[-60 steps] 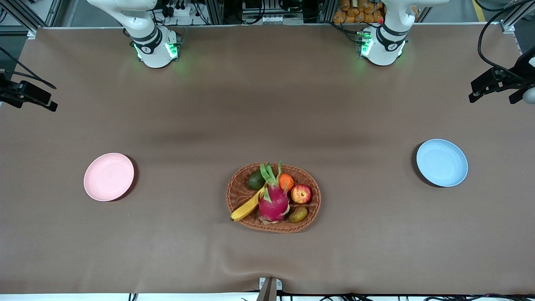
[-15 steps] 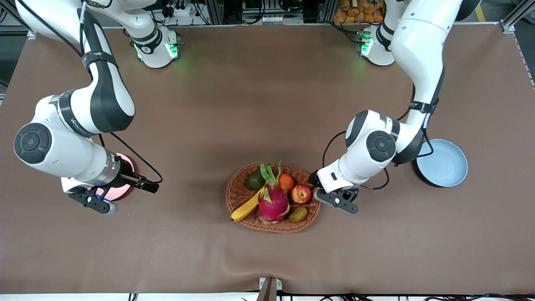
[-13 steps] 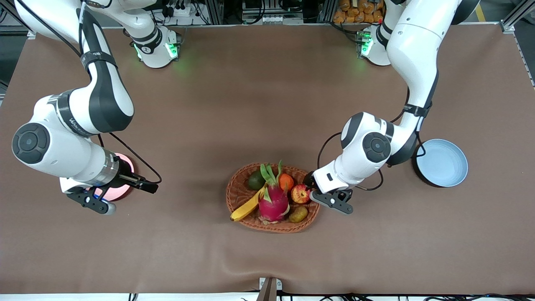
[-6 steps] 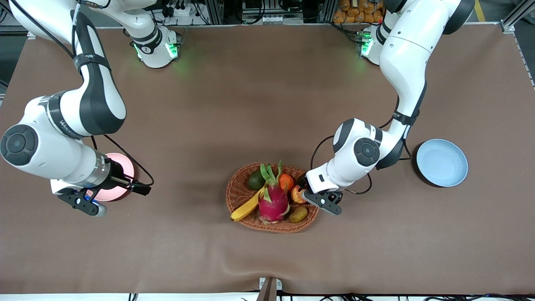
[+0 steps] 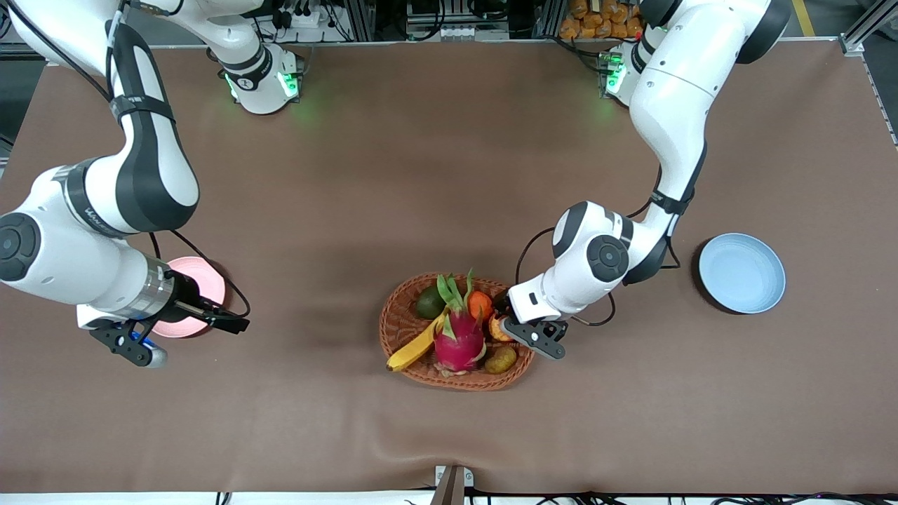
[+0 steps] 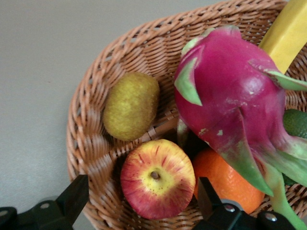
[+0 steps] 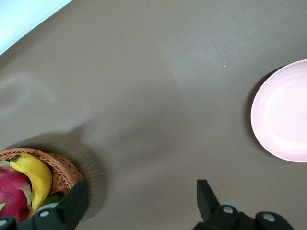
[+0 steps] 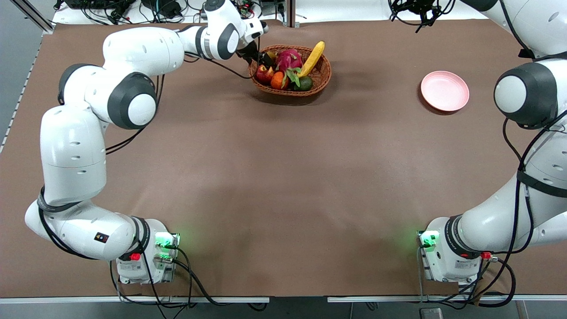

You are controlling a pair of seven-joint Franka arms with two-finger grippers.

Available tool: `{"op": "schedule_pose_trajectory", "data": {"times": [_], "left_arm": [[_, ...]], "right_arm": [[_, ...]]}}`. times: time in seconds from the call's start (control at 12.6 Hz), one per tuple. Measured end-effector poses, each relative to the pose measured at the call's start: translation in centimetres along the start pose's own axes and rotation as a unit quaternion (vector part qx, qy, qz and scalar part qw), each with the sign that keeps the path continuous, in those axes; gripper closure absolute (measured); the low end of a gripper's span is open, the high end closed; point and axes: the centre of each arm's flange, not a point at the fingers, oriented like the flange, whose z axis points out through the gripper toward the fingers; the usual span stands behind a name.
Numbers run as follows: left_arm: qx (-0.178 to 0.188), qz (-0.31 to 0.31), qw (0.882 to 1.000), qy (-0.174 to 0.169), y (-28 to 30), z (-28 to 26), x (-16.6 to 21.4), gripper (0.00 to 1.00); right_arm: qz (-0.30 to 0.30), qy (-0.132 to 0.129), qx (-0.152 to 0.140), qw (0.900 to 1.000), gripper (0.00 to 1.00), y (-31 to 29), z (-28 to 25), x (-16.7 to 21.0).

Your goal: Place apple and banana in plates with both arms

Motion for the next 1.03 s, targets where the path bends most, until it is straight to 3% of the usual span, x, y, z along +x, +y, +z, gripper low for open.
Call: {"op": "schedule_pose_trajectory", "data": {"times": [0.47, 0.63, 0.71, 1.03], "left_arm": [[-0.002, 0.005, 1.0, 0.004, 0.5, 0.5, 0.0, 0.02], [-0.002, 0.005, 1.0, 0.003, 0.5, 1.1, -0.2, 0.05], [-0.003, 0.007, 1.0, 0.002, 0.7, 1.3, -0.3, 0.12], [-0.003, 0.009, 1.0, 0.003, 1.0, 1.5, -0.3, 0.14]], "right_arm": [[0.0, -0.007, -0.004, 1.0, 0.0, 0.1, 0.1, -0.2], [0.0, -0.006, -0.003, 1.0, 0.0, 0.1, -0.2, -0.2], [0.0, -0.007, -0.004, 1.0, 0.0, 0.1, -0.4, -0.2], [0.001, -0.007, -0.004, 1.0, 0.0, 0.3, -0.5, -0.1]]}}
